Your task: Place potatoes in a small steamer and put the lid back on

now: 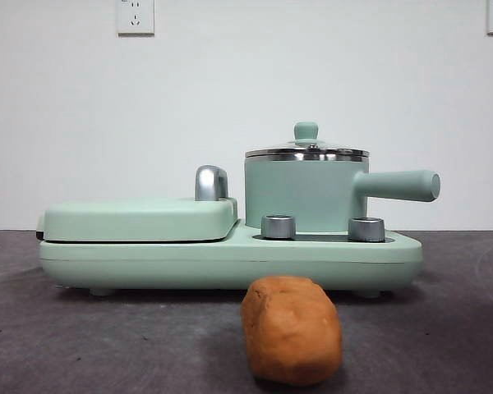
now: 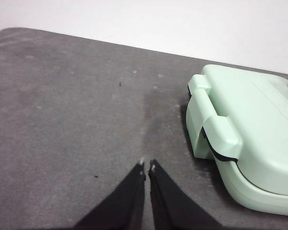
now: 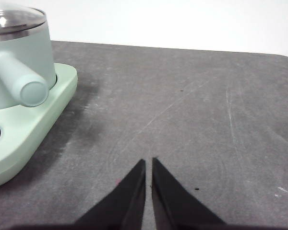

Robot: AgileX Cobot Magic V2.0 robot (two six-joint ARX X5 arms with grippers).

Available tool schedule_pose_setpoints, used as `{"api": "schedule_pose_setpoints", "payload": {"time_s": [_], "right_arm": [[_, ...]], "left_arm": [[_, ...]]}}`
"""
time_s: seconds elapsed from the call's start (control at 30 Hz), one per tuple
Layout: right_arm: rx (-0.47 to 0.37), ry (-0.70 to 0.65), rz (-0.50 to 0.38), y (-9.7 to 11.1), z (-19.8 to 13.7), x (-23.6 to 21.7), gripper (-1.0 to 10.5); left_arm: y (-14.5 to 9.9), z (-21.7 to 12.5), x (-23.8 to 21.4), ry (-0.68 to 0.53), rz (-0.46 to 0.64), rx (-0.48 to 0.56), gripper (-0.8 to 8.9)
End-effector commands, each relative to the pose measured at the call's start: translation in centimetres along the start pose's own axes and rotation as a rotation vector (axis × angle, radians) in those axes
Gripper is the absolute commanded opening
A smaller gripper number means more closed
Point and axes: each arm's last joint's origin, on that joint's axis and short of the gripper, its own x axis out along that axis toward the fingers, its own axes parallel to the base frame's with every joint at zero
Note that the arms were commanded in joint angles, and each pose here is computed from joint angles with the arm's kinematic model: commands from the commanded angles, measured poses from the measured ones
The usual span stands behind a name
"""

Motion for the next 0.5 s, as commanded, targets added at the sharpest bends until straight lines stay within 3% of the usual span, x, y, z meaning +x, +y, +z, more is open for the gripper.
{"api": "schedule_pose_setpoints", "payload": {"time_s": [0.03, 0.17, 0.27, 0.5], "right_arm": [[0.08, -0.007, 0.009, 0.0, 0.0, 0.0, 0.2], [0.228, -0.068, 0.057, 0.1, 0.7, 0.0, 0.2], [0.305, -0.076, 0.111, 0.3, 1.8, -0.4, 0.1], [0.354, -0.072, 0.142, 0.4, 6.1, -2.2, 0.1]], "left_arm": [[0.1, -0.3, 0.2, -0.014, 0.001, -0.038, 0.15], [0.0, 0.2, 0.1, -0.055, -0.013, -0.127, 0.15], [-0.3, 1.2, -0.2, -0.078, -0.034, -0.139, 0.15], [-1.6, 4.7, -1.0, -0.084, -0.152, -0.14, 0.16]]}}
